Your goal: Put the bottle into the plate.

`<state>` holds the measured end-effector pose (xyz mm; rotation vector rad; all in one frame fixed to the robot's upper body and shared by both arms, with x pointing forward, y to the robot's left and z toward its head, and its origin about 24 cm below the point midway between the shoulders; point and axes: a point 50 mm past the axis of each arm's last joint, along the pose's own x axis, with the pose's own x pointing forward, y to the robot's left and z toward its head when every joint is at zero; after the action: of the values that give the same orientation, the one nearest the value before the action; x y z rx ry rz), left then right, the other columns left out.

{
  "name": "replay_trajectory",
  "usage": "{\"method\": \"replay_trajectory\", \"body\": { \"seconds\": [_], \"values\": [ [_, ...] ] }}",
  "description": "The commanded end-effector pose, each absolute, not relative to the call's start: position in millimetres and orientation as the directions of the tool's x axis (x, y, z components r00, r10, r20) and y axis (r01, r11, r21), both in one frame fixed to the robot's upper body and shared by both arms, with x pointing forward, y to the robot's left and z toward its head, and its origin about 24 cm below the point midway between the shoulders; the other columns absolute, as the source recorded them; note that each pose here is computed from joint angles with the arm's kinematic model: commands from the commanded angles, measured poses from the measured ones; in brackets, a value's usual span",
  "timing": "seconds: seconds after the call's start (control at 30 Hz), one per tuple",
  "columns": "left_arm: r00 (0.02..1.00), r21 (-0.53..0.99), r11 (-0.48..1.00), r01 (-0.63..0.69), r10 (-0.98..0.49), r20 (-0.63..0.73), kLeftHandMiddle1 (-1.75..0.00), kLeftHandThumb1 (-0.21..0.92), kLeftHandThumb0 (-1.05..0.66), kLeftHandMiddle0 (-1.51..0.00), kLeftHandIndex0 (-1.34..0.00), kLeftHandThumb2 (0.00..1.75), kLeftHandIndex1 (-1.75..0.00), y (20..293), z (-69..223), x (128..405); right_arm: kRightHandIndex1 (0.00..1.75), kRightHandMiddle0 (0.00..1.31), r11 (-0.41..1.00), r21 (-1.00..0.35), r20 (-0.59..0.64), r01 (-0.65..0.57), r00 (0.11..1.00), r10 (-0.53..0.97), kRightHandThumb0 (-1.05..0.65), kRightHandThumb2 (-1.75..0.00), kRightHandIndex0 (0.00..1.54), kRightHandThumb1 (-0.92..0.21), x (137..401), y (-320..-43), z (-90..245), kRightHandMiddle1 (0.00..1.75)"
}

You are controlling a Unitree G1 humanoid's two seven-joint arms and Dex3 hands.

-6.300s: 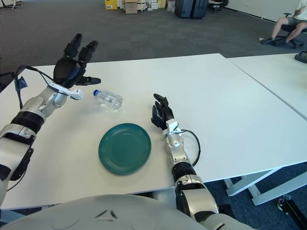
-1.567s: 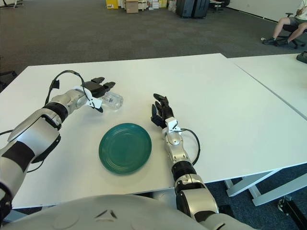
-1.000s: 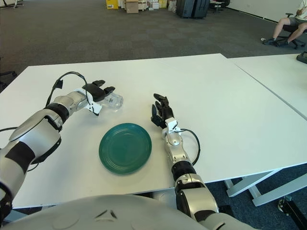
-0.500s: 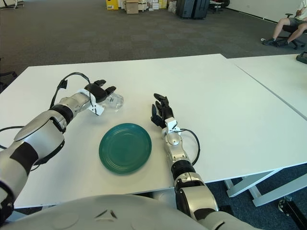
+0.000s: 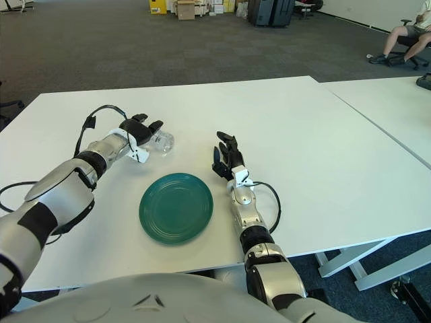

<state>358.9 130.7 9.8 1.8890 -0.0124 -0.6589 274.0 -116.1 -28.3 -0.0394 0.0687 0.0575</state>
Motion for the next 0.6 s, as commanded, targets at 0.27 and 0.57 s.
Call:
{"method": "replay_trajectory", "body": {
  "seconds": [0.27, 0.57],
  "values": [
    [0.836, 0.861, -0.332, 0.386, -0.269, -0.479, -0.23, 0.70, -0.76, -0.37, 0.00, 0.16, -0.79, 136, -11, 345, 0.01, 0.00, 0.999, -0.020, -0.173, -0.051, 0.984, 0.046, -0.70, -0.82, 0.26, -0.92, 258, -122, -48, 0.63],
    [0.873, 0.898, -0.215, 0.383, -0.234, -0.428, -1.24, 0.31, -0.59, -0.27, -0.02, 0.78, -1.58, 139, -24, 334, 0.01, 0.00, 0.998, -0.025, -0.163, -0.049, 0.986, 0.044, -0.70, -0.83, 0.26, -0.92, 257, -123, -48, 0.63]
  ]
}}
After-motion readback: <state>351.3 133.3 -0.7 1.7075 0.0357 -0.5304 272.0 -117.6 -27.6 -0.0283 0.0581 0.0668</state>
